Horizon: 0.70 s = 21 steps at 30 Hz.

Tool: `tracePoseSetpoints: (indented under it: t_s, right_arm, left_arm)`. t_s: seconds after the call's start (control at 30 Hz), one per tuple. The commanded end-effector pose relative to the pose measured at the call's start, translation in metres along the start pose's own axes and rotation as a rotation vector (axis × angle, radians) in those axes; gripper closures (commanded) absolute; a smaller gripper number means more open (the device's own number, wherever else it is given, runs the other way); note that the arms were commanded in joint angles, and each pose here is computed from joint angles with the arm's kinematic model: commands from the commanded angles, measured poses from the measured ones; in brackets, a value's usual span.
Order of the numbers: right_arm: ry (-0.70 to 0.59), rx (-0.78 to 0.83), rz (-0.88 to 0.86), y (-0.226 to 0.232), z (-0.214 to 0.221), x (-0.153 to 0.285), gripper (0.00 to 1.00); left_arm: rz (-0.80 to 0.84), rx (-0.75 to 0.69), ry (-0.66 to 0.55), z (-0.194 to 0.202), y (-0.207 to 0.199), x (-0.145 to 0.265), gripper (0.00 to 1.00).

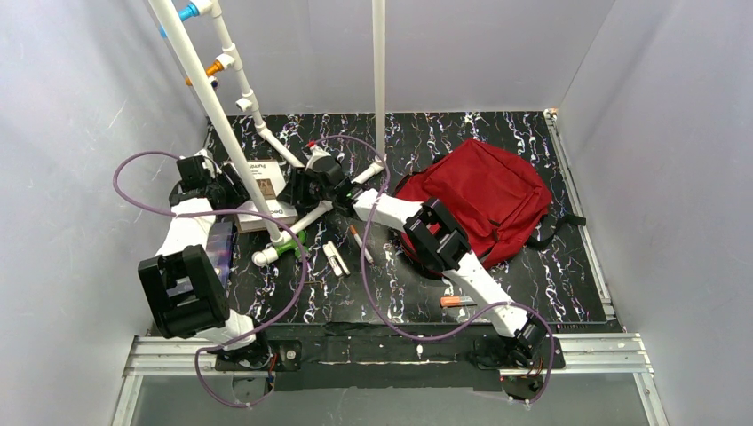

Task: Pack the student bag
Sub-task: Pick up the book from the center of the board.

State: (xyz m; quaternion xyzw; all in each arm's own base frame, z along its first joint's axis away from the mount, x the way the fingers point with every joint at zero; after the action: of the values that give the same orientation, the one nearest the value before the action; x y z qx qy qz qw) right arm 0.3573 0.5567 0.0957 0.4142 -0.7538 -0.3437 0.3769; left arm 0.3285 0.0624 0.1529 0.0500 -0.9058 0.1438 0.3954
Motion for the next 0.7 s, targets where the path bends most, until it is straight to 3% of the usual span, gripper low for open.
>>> tracePoseSetpoints:
  t_s: [0.0, 0.37, 0.5, 0.67]
  right_arm:
    - [-0.082, 0.055, -0.177, 0.088, -0.036, 0.029, 0.42]
    - [-0.102, 0.049, -0.200, 0.103, -0.049, 0.043, 0.43]
    - [-0.100, 0.070, -0.181, 0.102, -0.051, 0.050, 0.41]
    - [-0.104, 0.160, -0.077, 0.100, -0.063, 0.069, 0.20]
  left_arm:
    - [0.094, 0.006, -0.097, -0.026, -0.021, 0.025, 0.47]
    - [0.175, 0.045, -0.076, -0.024, -0.030, 0.018, 0.92]
    - [0.185, 0.049, -0.094, -0.029, -0.032, 0.023, 1.00]
    - [0.267, 0.054, -0.153, -0.039, -0.042, 0.028, 1.00]
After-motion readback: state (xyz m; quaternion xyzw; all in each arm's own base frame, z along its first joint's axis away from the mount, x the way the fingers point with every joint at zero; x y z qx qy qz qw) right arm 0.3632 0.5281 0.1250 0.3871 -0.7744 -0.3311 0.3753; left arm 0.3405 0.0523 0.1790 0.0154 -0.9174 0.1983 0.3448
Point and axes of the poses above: each gripper's point midway between its finger pads, its own x axis back along the fingers, its own y axis along the line the jaws close on, z = x × y, the point moved 6 cm from there along x, back along the fingers, and after that the axes turned 14 degrees about -x, right-handed, at the moved point
